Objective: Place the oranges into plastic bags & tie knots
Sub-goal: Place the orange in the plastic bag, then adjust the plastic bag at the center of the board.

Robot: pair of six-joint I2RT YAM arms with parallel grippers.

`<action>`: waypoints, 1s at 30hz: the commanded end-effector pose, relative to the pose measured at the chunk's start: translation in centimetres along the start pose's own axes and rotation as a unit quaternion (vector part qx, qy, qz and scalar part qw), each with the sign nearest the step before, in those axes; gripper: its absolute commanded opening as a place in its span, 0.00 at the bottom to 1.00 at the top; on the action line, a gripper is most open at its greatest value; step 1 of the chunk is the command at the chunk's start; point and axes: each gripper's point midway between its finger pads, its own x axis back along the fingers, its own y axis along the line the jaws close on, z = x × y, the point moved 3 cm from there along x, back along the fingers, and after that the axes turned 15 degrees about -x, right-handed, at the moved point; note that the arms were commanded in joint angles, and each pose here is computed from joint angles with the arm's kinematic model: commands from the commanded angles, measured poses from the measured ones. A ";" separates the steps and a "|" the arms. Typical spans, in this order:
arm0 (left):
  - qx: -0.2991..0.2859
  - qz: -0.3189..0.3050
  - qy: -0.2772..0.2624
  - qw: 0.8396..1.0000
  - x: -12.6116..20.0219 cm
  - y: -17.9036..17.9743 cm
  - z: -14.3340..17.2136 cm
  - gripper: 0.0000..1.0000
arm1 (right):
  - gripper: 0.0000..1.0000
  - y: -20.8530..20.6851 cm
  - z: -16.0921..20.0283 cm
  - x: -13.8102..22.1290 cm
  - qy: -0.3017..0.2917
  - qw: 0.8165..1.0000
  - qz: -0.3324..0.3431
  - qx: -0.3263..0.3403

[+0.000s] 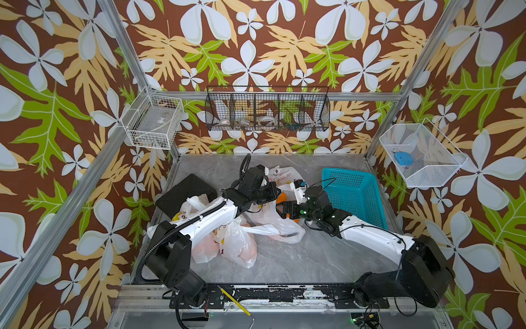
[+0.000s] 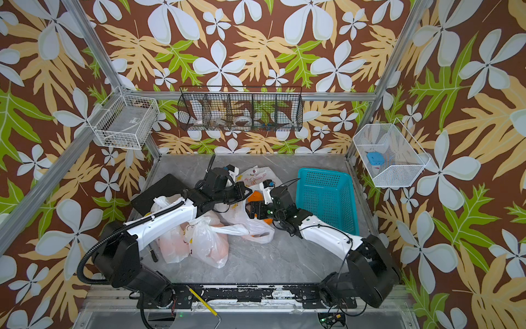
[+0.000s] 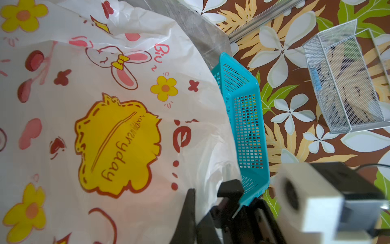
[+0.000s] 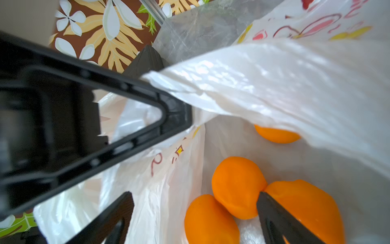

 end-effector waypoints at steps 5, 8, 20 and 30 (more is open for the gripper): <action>-0.005 0.009 -0.014 1.000 0.2 -0.1 -0.5 0.00 | 0.92 -3.1 -0.4 6.7 -0.017 0.994 0.099 0.036; -0.007 0.010 -0.011 1.000 0.1 -0.1 -0.4 0.00 | 0.91 -3.9 -1.0 9.7 -0.035 0.991 0.124 0.039; -0.011 0.016 -0.007 1.000 -0.2 -0.2 -0.3 0.00 | 0.93 -4.0 -1.5 12.9 -0.081 0.987 0.134 0.037; -0.013 0.026 -0.006 1.000 -0.3 -0.5 -0.4 0.00 | 0.90 -5.9 1.4 9.8 -0.011 0.992 0.124 0.009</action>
